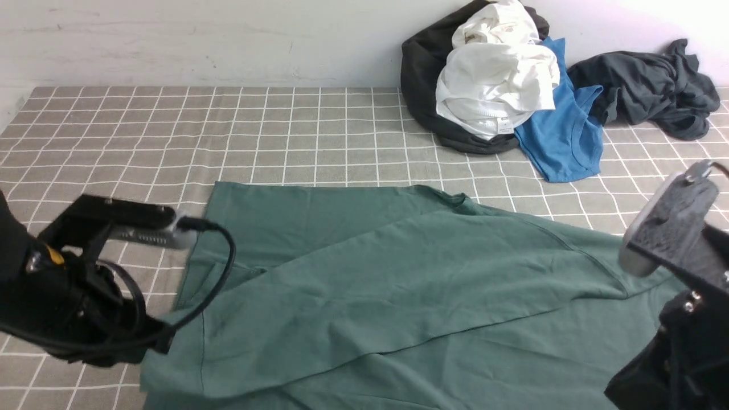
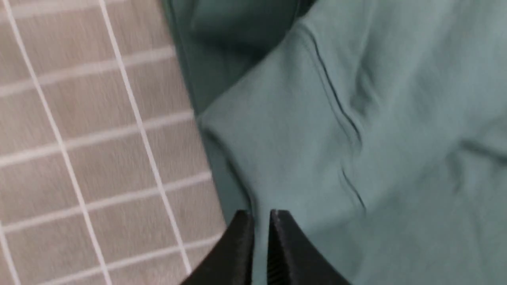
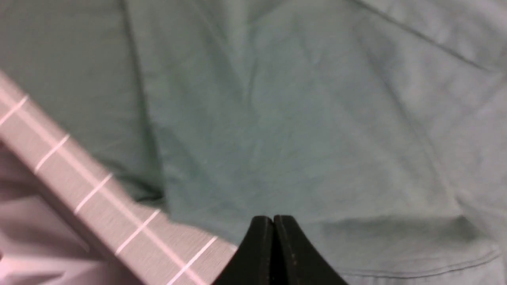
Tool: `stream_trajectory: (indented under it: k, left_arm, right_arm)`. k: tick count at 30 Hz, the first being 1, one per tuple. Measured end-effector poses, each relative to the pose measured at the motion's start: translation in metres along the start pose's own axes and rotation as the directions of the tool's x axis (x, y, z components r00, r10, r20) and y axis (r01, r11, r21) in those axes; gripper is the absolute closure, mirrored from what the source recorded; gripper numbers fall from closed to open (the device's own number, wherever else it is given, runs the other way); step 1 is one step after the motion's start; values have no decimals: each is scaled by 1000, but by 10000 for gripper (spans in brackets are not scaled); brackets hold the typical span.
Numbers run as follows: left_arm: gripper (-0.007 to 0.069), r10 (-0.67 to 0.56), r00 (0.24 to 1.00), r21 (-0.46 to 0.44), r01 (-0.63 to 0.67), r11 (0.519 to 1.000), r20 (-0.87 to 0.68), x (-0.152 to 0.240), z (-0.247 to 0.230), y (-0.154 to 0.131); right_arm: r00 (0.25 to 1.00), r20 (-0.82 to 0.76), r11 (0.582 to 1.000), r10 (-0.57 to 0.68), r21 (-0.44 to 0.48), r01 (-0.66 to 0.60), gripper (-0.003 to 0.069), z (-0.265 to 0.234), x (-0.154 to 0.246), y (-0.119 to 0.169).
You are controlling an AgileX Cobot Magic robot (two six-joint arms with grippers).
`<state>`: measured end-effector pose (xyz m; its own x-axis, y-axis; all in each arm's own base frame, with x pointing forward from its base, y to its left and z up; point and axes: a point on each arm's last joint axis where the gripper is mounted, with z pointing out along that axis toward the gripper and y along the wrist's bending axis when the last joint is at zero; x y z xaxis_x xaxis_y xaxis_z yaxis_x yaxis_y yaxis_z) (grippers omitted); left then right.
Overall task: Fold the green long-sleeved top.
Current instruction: Use the left arm to drag and drop the cuff onto the cuff closest to the left arm, then use both arms simultaneously to clamp the lower edge of the clothing fabric
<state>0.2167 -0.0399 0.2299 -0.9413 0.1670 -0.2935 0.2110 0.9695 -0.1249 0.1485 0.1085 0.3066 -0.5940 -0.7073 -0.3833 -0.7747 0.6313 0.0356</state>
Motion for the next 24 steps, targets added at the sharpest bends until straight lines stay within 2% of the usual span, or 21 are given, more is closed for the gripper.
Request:
stream_trajectory:
  k: [1,2,3,6,8,10,11,12,15,17,20,24]
  left_arm:
    - [506,18,999,-9,-18,1000,-27,5,4,1]
    - [498,22,999,-12,-23,1000,-30,5,4,2]
    - [429,29,998,-12,-30,999,-54,8,6,2]
    - [290,34,997,3,-33,999,-76,10,4,0]
    - [211,96,992,25,-94,995,-87,13,2,-9]
    - [160,209,973,59,-204,977,-93,17,-2,-23]
    - [157,217,972,61,-211,975,-93,18,-2,-25]
    - [141,315,944,87,-307,948,-97,22,-4,-37]
    - [128,491,858,136,-474,870,-151,34,-5,-57]
    - [128,557,810,152,-537,830,-182,41,-3,-65]
    - [126,635,738,169,-613,772,-228,55,3,-72]
    - [126,680,684,191,-654,732,-264,69,11,-74]
  right_arm:
    - [999,-9,999,-45,-17,45,673,1,-1,7]
    - [998,-10,998,-57,-21,57,673,1,-1,8]
    - [994,-14,993,-113,-36,112,671,2,-1,15]
    - [968,-38,967,-247,-76,243,641,11,5,27]
    - [942,-72,942,-327,-112,318,588,22,14,34]
    - [916,-109,918,-385,-146,369,509,34,25,37]
    - [915,-111,916,-389,-147,372,500,35,27,38]
    - [906,-115,908,-408,-153,390,433,45,33,38]
    - [900,-77,900,-429,-120,419,295,64,43,37]
    - [892,-59,891,-449,-102,442,234,75,50,36]
    - [876,-41,876,-480,-79,476,190,90,57,34]
    - [869,-47,869,-493,-75,489,183,102,57,33]
